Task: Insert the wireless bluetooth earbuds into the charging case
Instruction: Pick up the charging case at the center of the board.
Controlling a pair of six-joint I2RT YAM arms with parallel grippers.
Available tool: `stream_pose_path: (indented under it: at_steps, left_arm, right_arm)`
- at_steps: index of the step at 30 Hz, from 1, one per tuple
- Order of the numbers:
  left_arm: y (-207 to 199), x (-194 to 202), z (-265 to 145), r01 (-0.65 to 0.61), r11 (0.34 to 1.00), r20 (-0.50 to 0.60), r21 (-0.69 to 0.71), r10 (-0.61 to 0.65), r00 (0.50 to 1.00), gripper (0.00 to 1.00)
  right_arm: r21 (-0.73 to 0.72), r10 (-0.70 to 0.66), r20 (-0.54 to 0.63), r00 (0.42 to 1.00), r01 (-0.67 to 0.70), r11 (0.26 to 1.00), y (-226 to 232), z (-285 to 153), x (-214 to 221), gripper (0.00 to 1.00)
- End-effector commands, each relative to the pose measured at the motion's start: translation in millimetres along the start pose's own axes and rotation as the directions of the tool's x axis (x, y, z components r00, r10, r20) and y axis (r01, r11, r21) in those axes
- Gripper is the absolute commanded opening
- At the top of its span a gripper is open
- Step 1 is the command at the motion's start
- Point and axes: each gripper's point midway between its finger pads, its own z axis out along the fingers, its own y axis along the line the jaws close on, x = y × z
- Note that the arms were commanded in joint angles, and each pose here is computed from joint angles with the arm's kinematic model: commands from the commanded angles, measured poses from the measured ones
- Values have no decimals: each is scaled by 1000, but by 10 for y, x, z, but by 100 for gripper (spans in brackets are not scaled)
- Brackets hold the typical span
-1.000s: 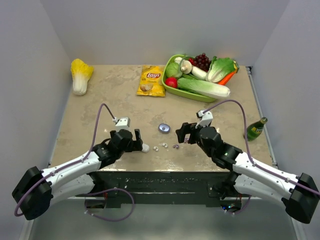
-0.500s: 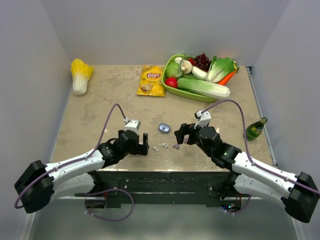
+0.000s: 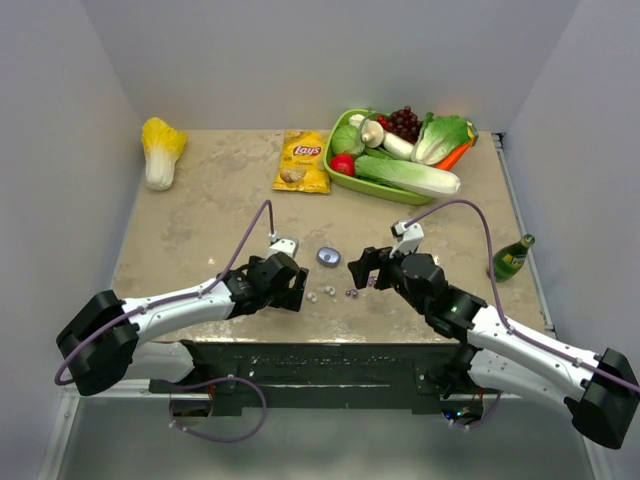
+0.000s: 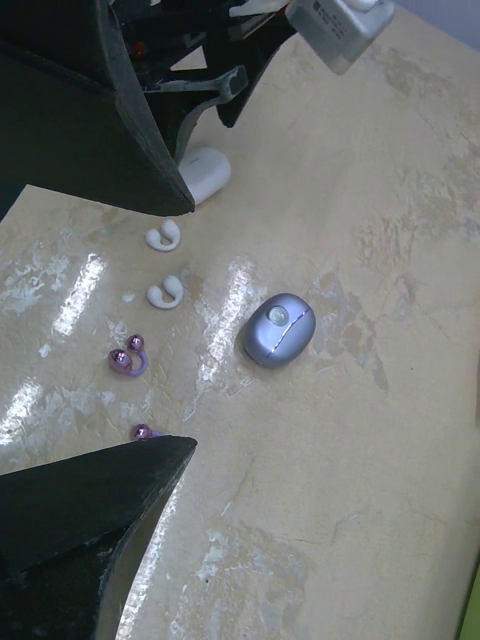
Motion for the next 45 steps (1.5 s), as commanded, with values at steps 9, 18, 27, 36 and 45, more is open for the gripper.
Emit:
stream_pose_path:
  at_steps: [9,18,27,36,45]
  left_arm:
    - [-21,4,61,-66,998,-37,-20,65,997,98]
    - [-39,-18,53,-52,999,-21,-7,52,998,100]
    - [-58,24,110,-49,999,-28,-1,49,998,100]
    - [-87,93,196,-66,998,-55,6,66,996,100]
    - [-133,115,282,-96,995,-79,13,97,992,93]
  right_arm:
    - [-34,3,18,1000,-3,999,57,-31,-52,93]
    - [-28,-1,6,1000,1,1000,53,-9,-35,93]
    - [-27,2,12,1000,-2,1000,36,-45,-34,93]
    - [-25,4,14,1000,-4,1000,34,-44,-40,93]
    - [-22,3,13,1000,-3,1000,26,-43,-31,93]
